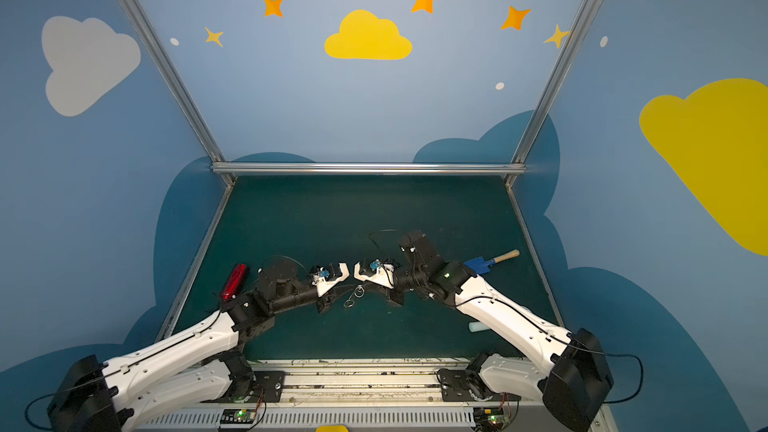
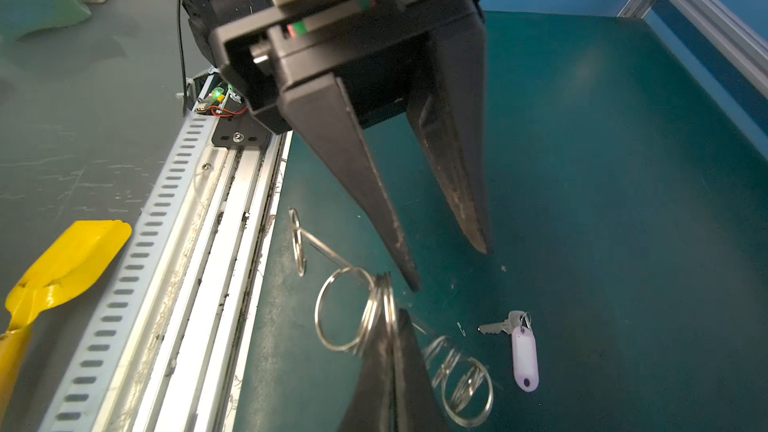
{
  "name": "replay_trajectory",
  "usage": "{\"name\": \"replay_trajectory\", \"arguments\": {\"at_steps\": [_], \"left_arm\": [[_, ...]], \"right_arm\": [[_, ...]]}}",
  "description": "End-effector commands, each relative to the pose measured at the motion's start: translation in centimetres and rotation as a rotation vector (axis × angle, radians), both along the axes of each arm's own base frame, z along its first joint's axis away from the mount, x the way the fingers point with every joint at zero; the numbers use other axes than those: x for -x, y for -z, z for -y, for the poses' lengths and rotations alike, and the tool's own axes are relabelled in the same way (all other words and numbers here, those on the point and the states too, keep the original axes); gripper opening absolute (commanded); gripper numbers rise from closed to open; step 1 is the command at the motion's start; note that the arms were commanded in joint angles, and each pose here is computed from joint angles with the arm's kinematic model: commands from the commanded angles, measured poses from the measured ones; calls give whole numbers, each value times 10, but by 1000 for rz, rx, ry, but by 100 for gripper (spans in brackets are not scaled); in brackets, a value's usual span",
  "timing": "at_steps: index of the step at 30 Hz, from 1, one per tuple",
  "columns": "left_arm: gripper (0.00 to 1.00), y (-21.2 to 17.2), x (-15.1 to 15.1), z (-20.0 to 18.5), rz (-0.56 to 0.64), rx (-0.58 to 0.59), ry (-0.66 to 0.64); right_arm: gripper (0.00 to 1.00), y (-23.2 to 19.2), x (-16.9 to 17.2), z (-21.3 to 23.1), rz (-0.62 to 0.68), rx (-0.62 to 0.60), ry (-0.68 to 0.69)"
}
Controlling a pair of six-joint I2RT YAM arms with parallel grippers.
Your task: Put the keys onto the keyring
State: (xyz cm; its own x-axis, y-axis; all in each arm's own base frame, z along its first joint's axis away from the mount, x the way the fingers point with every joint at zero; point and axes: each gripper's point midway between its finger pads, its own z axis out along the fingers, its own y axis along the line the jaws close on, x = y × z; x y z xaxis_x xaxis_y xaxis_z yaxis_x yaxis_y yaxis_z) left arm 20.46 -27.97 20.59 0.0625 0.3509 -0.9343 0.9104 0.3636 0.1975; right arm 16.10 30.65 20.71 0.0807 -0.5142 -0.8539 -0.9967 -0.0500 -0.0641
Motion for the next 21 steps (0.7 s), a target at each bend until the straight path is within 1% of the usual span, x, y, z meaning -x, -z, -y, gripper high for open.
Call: {"name": "replay_trajectory", "arguments": {"at_steps": [1,8,11,16,21], "left_arm": [[32,-12,9,3,-3,26,43],[33,-13,8,4,-9,32,39],[33,-3,-1,4,-16,3,3],[33,7,-24,-10,20,-2,-143],[33,12,-36,-16,-7,-14,-198]], "right_arm": [[0,-6,7,0,-91,-17,-19],[0,-1,9,2,-121,9,-27],[0,11,1,2,-129,39,14],[0,43,-17,20,-96,189,115],[0,59,-38,44,-7,301,171]]}}
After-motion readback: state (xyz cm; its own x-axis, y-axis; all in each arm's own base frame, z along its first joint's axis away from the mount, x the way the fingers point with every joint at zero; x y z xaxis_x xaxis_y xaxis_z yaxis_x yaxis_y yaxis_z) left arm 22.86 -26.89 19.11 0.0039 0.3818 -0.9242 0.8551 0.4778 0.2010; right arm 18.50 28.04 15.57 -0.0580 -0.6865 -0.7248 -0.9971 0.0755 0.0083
